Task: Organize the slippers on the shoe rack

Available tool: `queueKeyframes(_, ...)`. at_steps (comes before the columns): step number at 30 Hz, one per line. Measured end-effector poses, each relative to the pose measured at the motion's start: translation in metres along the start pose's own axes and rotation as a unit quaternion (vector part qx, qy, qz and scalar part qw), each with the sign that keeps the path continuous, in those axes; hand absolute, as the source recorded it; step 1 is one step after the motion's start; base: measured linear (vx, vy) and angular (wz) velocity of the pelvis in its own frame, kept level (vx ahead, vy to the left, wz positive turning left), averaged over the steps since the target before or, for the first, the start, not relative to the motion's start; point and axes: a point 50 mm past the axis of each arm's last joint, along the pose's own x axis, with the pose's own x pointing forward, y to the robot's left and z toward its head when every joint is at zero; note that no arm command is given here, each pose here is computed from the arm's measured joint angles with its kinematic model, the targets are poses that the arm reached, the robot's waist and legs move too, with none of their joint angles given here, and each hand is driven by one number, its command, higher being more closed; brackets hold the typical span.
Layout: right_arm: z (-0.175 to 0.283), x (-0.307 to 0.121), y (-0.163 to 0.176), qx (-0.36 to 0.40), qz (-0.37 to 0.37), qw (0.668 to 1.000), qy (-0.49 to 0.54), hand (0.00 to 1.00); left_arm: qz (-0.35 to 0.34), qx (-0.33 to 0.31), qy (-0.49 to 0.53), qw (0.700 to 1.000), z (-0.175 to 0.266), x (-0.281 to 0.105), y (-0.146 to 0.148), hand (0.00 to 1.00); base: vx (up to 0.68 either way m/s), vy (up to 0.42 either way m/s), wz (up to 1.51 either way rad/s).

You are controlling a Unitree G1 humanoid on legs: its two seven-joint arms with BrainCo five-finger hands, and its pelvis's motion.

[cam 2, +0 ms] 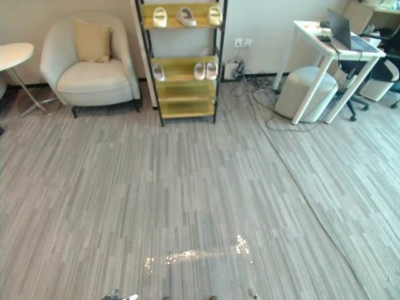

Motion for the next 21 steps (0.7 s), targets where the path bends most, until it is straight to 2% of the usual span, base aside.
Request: queueKeyframes(21,0.002,-0.001,0.015,0.006,0.018,1.000,-0.003,0.00,0.002,0.000,-0.007,1.000,0.003,0.001,0.001,0.00,0.00,-0.005,0.01)
